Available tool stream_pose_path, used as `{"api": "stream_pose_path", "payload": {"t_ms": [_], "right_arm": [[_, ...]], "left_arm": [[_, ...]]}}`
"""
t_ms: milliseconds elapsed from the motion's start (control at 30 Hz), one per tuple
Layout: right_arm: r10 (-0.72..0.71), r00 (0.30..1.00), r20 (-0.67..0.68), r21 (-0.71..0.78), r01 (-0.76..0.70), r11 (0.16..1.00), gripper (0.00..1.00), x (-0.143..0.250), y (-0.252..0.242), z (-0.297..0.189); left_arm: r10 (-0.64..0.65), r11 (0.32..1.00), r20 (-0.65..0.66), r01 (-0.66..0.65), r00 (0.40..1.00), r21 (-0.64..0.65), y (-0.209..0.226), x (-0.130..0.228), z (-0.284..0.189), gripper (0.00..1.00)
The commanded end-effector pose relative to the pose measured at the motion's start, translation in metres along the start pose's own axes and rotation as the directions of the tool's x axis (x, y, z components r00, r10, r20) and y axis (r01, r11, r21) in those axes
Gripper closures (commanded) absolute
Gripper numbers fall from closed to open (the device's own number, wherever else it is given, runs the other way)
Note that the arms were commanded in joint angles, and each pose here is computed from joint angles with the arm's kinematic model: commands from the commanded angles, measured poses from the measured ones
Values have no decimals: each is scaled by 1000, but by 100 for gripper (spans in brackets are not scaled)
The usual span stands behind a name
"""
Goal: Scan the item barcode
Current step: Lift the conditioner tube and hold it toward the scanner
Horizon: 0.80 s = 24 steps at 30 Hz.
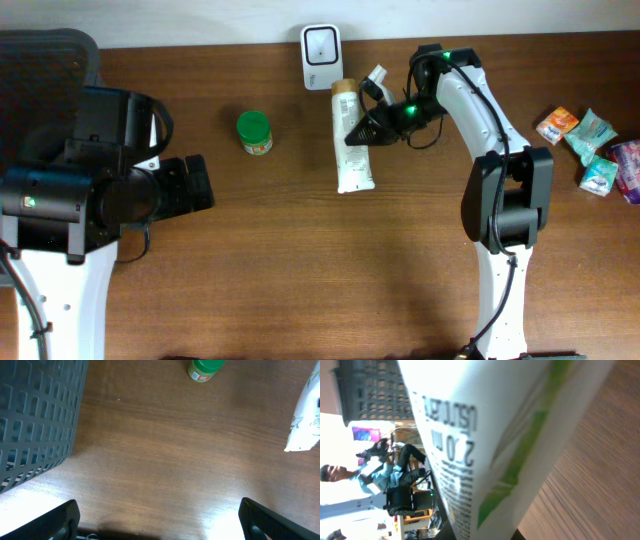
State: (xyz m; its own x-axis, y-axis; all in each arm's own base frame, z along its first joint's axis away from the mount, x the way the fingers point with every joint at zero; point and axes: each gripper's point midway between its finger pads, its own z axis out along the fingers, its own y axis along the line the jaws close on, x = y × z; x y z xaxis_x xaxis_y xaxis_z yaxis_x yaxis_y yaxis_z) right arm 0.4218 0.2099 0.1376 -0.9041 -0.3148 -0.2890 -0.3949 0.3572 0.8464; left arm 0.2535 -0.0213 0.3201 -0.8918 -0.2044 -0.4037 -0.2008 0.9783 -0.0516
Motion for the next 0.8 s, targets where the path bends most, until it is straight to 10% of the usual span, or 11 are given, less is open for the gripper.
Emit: {"api": "stream_pose_path", "payload": {"t_ms": [0, 767], "right_arm": [[-224, 969, 103, -129, 237, 963, 94, -18, 39, -2], [-367, 929, 53, -137, 371, 919, 96, -19, 56, 41]], "left_arm": [[-12, 1000, 16, 12, 1000, 2, 1, 0, -4, 1], [-12, 1000, 16, 12, 1000, 2, 1, 0, -4, 1]]}}
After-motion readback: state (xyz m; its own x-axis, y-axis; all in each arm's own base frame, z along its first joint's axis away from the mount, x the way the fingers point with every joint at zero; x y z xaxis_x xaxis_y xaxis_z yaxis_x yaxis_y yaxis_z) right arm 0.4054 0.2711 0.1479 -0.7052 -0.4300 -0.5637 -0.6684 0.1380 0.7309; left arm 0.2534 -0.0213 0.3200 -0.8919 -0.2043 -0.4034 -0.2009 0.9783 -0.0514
